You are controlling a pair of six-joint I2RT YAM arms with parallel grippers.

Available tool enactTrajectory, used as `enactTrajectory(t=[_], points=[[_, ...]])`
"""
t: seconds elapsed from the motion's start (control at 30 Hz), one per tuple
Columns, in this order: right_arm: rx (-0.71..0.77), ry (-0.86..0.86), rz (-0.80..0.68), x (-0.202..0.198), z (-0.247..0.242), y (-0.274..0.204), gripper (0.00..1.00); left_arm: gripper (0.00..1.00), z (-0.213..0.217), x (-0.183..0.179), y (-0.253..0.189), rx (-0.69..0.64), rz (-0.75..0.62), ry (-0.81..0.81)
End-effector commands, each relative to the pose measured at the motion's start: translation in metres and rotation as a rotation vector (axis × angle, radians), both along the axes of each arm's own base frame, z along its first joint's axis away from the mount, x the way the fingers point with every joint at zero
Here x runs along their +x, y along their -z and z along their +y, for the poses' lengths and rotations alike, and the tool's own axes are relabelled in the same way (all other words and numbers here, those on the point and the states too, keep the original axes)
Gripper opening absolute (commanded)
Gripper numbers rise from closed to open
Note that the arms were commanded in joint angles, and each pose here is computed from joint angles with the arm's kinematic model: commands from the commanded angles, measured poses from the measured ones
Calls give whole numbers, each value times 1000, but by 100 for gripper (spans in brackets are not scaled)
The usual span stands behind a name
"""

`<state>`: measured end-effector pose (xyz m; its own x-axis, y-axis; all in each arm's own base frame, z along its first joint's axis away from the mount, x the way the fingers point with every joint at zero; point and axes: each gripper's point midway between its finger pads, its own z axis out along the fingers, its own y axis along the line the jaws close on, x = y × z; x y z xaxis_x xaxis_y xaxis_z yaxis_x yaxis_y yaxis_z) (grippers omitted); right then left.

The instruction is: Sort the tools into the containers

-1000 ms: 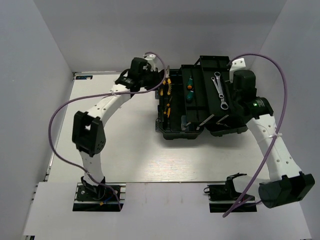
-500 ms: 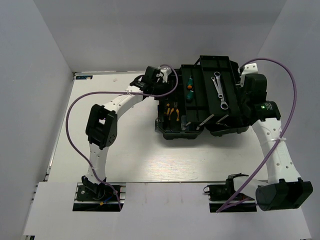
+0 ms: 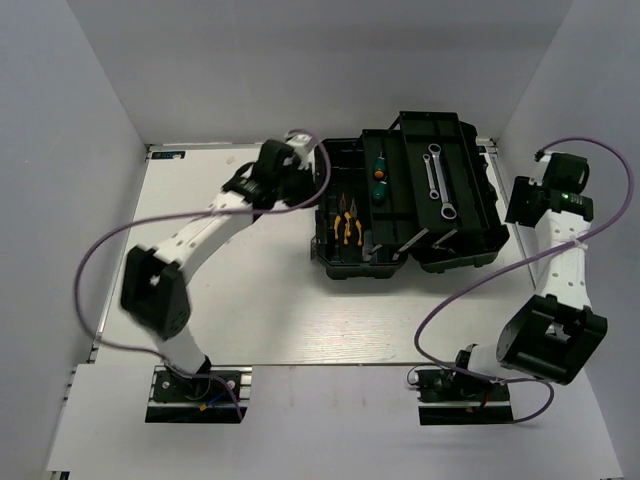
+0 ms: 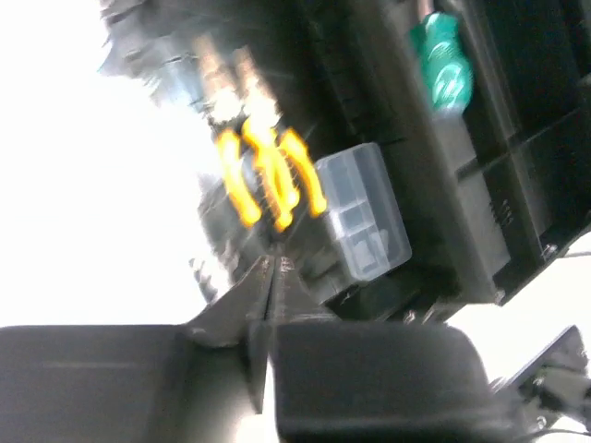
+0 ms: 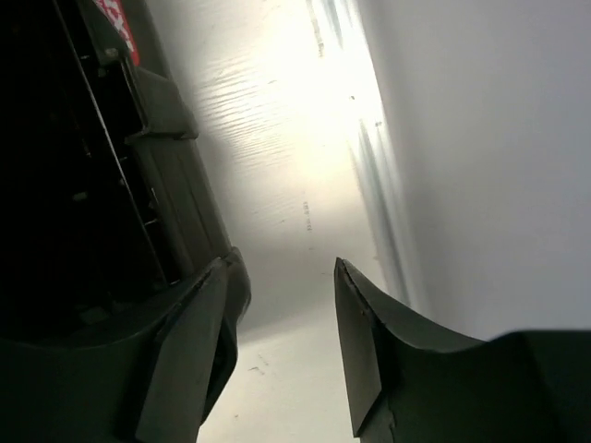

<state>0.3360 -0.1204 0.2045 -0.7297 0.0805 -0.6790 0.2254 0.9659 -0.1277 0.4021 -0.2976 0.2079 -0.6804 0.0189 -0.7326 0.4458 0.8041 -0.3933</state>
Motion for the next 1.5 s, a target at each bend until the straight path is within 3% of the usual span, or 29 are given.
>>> enactTrajectory(t=[0.0, 0.03, 0.07, 0.17, 0.33, 0.53, 0.7, 0.87, 1.47], points=[[171, -93, -111, 20, 15, -12, 56, 21, 59, -19, -27, 35, -126, -179], [182, -97, -115, 22, 15, -13, 56, 37, 67, -24, -21, 53, -125, -202], [202, -84, -102, 27, 7, -7, 58, 62, 72, -32, -24, 48, -133, -203], [272, -136, -111, 40, 13, -4, 58, 75, 80, -51, 0, 77, -77, -188], [299, -218, -151, 64, 17, -1, 58, 80, 87, -75, -3, 42, -97, -162], [303, -233, -156, 90, 7, 9, 59, 81, 86, -82, 26, 26, -41, -177], [245, -213, -232, 92, 2, -13, 56, 81, 85, -87, 47, 13, -12, -178], [146, -168, -316, 85, -11, -45, 55, 81, 85, -84, 38, 2, -38, -187], [421, -349, -232, 105, 34, -6, 52, 81, 76, -83, 48, -2, -10, -165]])
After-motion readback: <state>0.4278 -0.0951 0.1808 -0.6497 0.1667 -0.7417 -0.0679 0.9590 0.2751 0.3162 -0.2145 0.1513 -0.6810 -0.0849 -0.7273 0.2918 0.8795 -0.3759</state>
